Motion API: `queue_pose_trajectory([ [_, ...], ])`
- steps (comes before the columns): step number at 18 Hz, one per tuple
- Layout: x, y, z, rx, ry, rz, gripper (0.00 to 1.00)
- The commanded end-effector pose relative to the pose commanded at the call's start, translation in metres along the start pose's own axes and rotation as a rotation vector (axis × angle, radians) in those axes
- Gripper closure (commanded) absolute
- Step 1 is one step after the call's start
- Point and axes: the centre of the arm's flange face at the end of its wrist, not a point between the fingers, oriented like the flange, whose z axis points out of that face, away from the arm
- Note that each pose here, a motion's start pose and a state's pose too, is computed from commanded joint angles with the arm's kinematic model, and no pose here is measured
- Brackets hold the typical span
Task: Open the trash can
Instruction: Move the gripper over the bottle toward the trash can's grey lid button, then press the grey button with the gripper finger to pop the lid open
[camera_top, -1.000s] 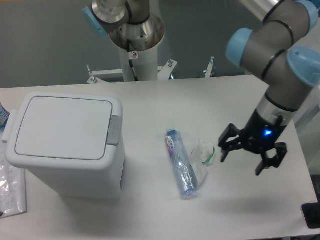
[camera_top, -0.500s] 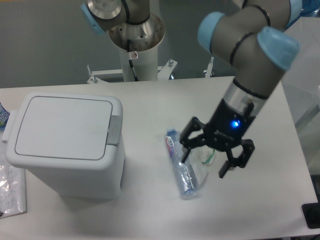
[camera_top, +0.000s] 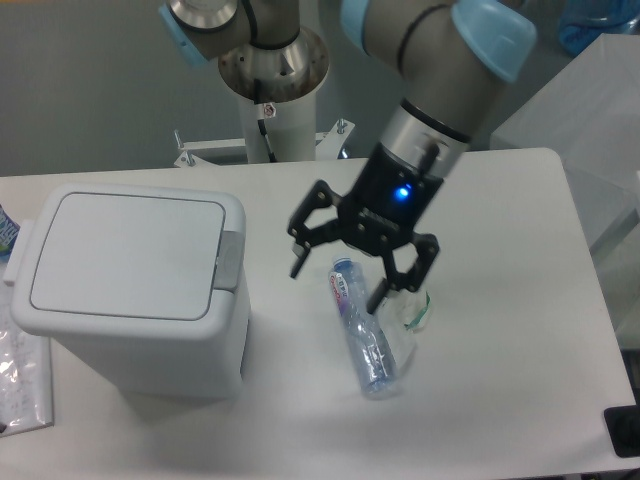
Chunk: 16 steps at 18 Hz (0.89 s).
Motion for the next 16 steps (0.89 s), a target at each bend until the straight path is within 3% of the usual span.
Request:
queue_pose_trajectory([
  [4,0.02,0.006,0.019,0.023,-0.009,0.044,0.0],
  [16,0.019,0.011,0.033,0.042,-0.023,0.051,0.0],
])
